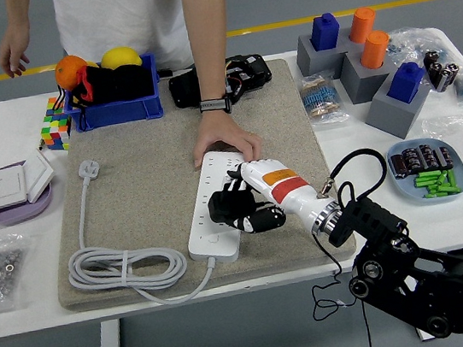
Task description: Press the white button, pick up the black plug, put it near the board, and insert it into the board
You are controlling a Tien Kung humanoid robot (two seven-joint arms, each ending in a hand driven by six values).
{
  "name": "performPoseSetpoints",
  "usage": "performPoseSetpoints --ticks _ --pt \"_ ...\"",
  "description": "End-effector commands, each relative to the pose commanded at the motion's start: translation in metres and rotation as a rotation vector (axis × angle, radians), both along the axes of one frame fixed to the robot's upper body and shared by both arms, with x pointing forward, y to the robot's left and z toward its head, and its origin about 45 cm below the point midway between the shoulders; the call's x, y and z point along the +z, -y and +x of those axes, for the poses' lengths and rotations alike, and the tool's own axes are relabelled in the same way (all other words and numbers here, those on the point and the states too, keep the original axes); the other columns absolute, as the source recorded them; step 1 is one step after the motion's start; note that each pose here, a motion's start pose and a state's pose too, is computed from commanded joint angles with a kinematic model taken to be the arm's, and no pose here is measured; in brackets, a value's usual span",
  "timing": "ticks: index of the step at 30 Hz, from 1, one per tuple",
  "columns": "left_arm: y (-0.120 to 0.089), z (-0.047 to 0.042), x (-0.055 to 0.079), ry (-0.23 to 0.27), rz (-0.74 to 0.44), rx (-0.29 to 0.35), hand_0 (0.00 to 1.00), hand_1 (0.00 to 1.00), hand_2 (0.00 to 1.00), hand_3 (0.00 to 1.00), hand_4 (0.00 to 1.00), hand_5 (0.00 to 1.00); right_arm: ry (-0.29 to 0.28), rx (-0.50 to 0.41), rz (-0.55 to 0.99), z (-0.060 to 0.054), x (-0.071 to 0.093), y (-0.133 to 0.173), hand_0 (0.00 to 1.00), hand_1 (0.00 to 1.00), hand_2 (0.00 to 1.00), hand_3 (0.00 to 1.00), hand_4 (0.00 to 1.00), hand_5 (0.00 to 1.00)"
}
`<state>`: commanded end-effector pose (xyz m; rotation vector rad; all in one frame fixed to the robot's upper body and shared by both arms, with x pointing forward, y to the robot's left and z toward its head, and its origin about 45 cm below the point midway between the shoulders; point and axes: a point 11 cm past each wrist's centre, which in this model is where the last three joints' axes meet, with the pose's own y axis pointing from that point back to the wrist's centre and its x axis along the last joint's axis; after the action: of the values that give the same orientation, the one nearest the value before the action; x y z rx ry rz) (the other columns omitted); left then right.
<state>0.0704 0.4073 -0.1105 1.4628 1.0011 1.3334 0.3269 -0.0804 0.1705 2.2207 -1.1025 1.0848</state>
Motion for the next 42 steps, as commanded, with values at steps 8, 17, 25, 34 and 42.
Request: performPoseSetpoints --ticks 8,17,25,34,42 --pt "-0.0009 0.0013 0.0005 0.002 0.002 -0.002 0.625 0.631 0.638 0.693 0.578 0.381 0.006 0.003 -0.055 0.0028 -0.0046 -0.0029 0.449 0.484 0.507 0.482 0.830 0.002" --pt "-0.0009 0.0005 0.0004 0.002 0.001 0.002 0.625 0.630 0.639 0.693 0.578 0.382 0.004 0.000 -0.091 0.0037 -0.0088 -0.0029 0.447 0.483 0.507 0.484 0.831 0.002" --pt "-0.0010 -0.0001 0.0003 0.000 0.002 0.000 0.625 0.631 0.638 0.693 0.578 0.381 0.002 0.002 -0.092 0.0018 -0.0075 -0.0032 0.446 0.482 0.506 0.485 0.830 0.002" --pt "-0.0013 0.0006 0.0005 0.002 0.003 0.000 0.625 0.630 0.639 0.692 0.577 0.382 0.008 0.000 -0.097 0.0028 -0.0054 -0.0034 0.445 0.482 0.506 0.484 0.830 0.002" --pt "-0.0011 0.0002 0.0004 0.002 0.002 0.003 0.625 0.631 0.639 0.692 0.577 0.383 0.012 -0.006 -0.109 0.0033 -0.0034 -0.0041 0.444 0.481 0.505 0.486 0.829 0.002"
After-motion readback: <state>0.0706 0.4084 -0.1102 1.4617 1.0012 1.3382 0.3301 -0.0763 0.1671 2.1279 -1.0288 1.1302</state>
